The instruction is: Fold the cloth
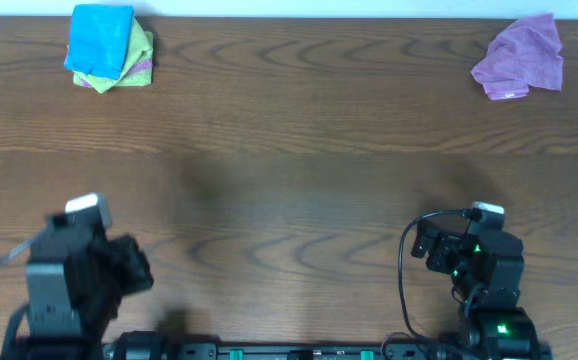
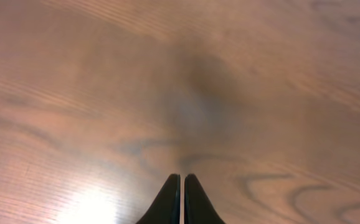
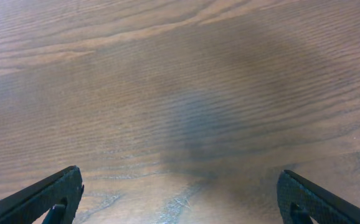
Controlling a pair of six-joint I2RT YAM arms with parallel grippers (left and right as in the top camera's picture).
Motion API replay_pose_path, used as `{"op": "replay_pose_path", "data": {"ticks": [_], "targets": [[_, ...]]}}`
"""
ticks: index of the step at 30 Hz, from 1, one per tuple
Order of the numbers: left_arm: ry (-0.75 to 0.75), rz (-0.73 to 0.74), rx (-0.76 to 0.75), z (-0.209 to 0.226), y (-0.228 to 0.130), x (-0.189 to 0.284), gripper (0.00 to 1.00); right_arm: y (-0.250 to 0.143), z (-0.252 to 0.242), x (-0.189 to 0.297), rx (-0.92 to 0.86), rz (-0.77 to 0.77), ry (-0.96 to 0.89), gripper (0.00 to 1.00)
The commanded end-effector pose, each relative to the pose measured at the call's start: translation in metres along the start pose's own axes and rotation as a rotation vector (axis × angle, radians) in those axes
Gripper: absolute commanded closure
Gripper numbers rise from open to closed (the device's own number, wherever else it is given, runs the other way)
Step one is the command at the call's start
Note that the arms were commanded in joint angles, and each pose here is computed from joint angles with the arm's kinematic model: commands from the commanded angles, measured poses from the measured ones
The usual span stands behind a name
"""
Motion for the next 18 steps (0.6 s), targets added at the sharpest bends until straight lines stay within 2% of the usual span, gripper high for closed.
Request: {"op": "replay_pose_path", "data": {"ticks": [1,6,9,10,13,18], "targets": [[0.097,0.022,0.082,0.018,-0.029,0.008,0.8,-0.001,-0.003,-0.001,-0.015,-0.003,-0.01,0.01],[0.142,0.009,0.091,0.026,-0.041,0.018,0.68,-0.001,-0.003,-0.001,-0.016,-0.003,-0.01,0.01],[0.137,-0.014,0.131,0.026,-0.038,0.021,0.53,-0.001,-0.003,-0.001,-0.015,-0.003,-0.01,0.01],[0.134,-0.04,0.172,0.026,-0.032,0.023,0.03,-0.001,-0.003,-0.001,-0.015,-0.003,-0.01,0.01],[0.117,-0.116,0.184,0.024,-0.014,0.024,0.23,-0.001,-0.003,-0.001,-0.015,-0.003,-0.01,0.01],[0.12,-0.155,0.188,0.025,-0.005,0.026,0.29,-0.001,-0.003,-0.001,-0.015,-0.003,-0.01,0.01]]}}
Point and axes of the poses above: each gripper's point midway between its finger pads, its own x axis back along the fingers, its own z axis along the line the jaws close on, y = z × x, the point moved 1 cm from there along x, back along the fingers, and after that the axes turned 14 degrees about -x, right-handed, at the moved point
